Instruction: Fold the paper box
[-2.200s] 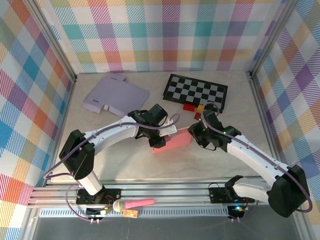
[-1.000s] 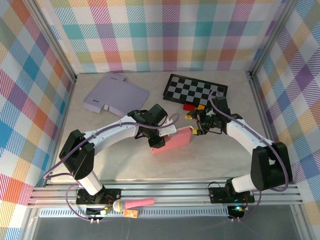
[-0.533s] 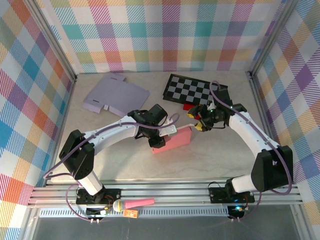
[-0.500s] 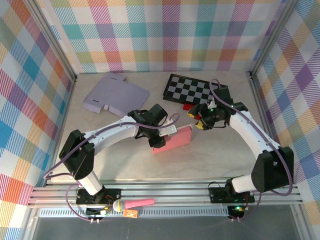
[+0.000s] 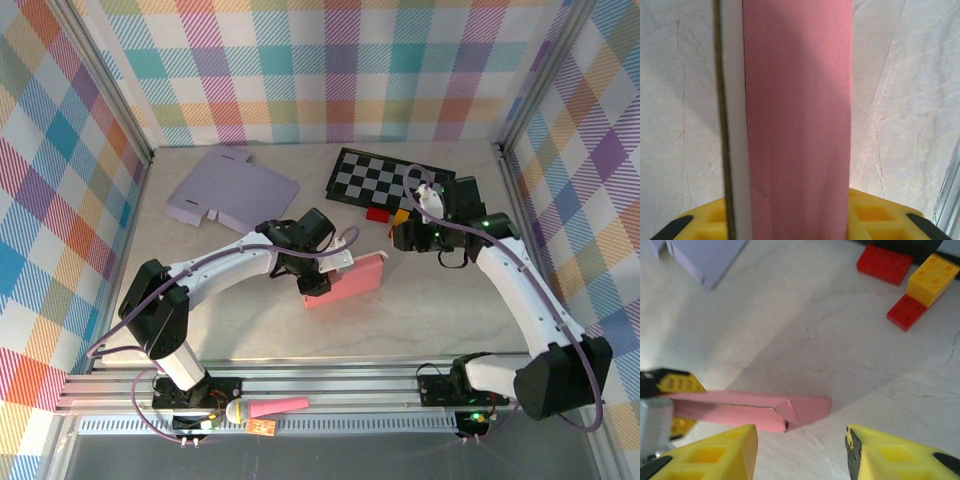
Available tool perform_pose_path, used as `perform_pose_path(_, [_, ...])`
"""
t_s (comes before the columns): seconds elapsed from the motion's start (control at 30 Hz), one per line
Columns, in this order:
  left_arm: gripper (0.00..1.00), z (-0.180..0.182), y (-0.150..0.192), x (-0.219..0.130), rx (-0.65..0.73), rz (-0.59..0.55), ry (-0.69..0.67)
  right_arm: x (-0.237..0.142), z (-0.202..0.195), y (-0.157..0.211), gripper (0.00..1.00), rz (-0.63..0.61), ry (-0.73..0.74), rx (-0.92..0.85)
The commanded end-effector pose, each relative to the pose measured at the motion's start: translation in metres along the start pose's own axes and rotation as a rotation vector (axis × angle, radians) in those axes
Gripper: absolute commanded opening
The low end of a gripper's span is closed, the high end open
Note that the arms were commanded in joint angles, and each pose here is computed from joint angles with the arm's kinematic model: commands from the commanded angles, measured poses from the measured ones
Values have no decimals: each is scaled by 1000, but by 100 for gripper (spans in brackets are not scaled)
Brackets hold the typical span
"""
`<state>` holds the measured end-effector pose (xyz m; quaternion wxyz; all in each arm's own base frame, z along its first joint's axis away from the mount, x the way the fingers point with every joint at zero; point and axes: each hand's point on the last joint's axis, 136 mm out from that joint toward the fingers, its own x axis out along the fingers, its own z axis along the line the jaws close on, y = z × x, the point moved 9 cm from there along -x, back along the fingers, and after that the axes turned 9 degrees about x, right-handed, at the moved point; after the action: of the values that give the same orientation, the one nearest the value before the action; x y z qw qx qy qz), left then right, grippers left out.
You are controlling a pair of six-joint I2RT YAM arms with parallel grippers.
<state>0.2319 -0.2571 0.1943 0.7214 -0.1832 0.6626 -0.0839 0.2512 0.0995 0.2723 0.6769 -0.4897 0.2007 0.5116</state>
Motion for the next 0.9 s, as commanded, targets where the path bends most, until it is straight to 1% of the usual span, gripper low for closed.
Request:
perform_pose_path(0.0, [34, 1, -2, -5, 2, -11, 4, 7, 5, 3, 50, 91, -38, -126])
perform_pose_path(0.2, [34, 2, -2, -4, 4, -6, 4, 24, 12, -3, 51, 175, -36, -128])
perform_pose_path(0.37, [34, 2, -2, -4, 6, -5, 4, 32, 17, -3, 51, 205, -61, -130])
perform_pose_path(0.57, [34, 2, -3, -3, 8, -5, 8, 41, 18, 0, 49, 246, -65, -134])
perform_pose_path(0.6, [34, 3, -2, -3, 8, -5, 7, 42, 17, 1, 48, 250, -61, -134])
perform_pose_path(0.73, [34, 2, -2, -2, 9, -1, 11, 44, 18, 2, 39, 257, -58, -138])
perform_pose_path(0.87, [34, 3, -3, -2, 12, -3, 10, 44, 19, 2, 34, 254, -42, -149])
